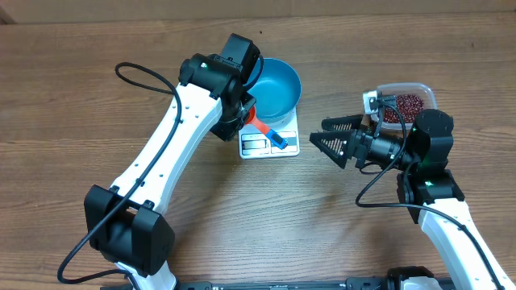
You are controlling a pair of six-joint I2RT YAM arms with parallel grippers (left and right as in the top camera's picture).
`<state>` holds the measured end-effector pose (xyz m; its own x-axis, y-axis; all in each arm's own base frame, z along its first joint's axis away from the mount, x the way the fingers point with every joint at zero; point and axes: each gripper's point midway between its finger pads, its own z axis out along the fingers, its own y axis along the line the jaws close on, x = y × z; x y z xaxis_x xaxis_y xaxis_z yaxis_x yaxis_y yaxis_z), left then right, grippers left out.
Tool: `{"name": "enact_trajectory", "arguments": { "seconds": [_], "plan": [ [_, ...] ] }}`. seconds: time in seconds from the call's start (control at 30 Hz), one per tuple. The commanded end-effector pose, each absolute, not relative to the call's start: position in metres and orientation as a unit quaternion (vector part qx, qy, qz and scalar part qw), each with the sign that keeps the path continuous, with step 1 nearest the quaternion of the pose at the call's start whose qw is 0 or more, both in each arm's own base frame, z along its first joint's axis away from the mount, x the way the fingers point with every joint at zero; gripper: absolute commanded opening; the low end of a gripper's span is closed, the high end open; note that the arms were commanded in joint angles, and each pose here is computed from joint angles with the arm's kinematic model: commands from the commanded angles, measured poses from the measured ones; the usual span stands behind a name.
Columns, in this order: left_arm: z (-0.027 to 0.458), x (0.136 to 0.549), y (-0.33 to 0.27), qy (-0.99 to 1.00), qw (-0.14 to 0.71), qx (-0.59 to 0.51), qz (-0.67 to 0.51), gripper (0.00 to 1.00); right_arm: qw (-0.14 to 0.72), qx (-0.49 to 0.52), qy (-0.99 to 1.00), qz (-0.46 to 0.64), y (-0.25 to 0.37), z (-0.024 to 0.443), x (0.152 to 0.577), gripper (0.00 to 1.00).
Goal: Scoop item into bowl and weigh 150g on scale
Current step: 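Move the right gripper toward the scoop's blue handle, then grasp the blue handle with the right gripper, release the left gripper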
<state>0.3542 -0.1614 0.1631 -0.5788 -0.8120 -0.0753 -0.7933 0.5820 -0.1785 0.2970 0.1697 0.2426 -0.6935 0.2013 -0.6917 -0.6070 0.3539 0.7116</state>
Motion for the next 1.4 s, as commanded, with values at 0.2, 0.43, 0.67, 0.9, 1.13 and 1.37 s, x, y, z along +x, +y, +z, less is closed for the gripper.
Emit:
{"name": "enact_trajectory", "arguments": {
  "seconds": [0.2, 0.43, 0.67, 0.9, 1.13, 1.37],
  "plan": [
    [0.177, 0.347, -0.165, 0.862, 0.065, -0.497, -0.078, 0.04, 0.334, -0.016, 0.749, 0.573, 0.164, 0.253, 0.316, 1.00],
    [0.178, 0.344, -0.181, 0.846, 0.028, -0.521, -0.111, 0.04, 0.325, 0.002, 0.750, 0.577, 0.163, 0.253, 0.317, 1.00],
    [0.187, 0.342, -0.217, 0.841, -0.037, -0.504, -0.190, 0.04, 0.320, 0.009, 0.750, 0.579, 0.163, 0.253, 0.318, 1.00],
    [0.195, 0.343, -0.234, 0.827, -0.070, -0.509, -0.228, 0.04, 0.319, 0.010, 0.750, 0.580, 0.163, 0.253, 0.318, 1.00],
    [0.202, 0.344, -0.247, 0.816, -0.090, -0.510, -0.256, 0.04, 0.320, 0.011, 0.750, 0.579, 0.162, 0.253, 0.318, 1.00],
    [0.209, 0.347, -0.273, 0.812, -0.084, -0.501, -0.285, 0.04, 0.317, 0.021, 0.750, 0.580, 0.162, 0.252, 0.319, 0.96]
  ]
}}
